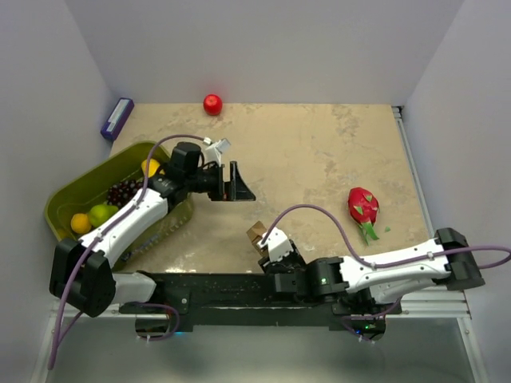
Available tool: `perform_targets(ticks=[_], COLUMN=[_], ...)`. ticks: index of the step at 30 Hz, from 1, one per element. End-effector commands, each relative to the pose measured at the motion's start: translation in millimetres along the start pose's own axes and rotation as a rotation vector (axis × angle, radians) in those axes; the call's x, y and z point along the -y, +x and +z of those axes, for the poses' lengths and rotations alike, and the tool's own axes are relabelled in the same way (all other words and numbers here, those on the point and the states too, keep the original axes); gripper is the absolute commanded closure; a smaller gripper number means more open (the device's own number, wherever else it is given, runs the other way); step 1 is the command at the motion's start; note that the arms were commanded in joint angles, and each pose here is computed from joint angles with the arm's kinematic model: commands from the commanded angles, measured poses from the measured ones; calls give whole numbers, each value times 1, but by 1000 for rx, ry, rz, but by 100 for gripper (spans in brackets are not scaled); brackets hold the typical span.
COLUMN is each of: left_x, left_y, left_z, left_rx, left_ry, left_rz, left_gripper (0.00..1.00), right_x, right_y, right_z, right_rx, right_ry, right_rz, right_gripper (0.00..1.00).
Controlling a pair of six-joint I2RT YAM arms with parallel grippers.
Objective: Fold the paper box
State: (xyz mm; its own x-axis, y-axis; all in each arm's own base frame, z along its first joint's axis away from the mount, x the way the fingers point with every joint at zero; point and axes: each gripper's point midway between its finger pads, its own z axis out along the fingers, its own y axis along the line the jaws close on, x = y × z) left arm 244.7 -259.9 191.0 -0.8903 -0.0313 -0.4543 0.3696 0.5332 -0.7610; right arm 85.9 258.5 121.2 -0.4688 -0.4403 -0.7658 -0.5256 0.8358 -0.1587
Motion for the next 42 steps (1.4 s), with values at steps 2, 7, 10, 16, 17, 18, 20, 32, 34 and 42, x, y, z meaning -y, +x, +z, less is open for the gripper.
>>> perform_targets(ticks=[2,7,10,16,17,18,20,32,34,42], left_x=[14,20,28,27,29,23,29,44,46,42], left_y=[-45,-67,-65,-20,-11,-2,8,52,54,53], left_z=[-18,-45,-57,-56,-56,-52,-51,-31,-29,-22], left_rx=[182,303,382,323,299,280,271,140,138,142], left_ry=[-37,-129,-106,-4,24,24,52,160,172,133], left_rz=[213,420,501,634,649,665,721,842,845,847], left_gripper=[5,7,7,8,9,9,10,13,13,29], right_x=[-1,7,14,3,0,-2,-6,-8,-10,-12], right_y=[-8,-19,-28,-35,-36,-36,-36,-40,-40,-41], right_z=[-9,-6,-6,0,0,0,2,14,16,23], right_rx=[-33,-36,-34,-75,-82,-87,-110,-167,-173,-196], right_ry=[-154,-285,-344,-475,-492,-508,-534,-599,-617,-628], right_rz=[65,98,95,64,59,41,24,18,19,-5], right_gripper=[56,56,56,57,57,57,57,58,58,59])
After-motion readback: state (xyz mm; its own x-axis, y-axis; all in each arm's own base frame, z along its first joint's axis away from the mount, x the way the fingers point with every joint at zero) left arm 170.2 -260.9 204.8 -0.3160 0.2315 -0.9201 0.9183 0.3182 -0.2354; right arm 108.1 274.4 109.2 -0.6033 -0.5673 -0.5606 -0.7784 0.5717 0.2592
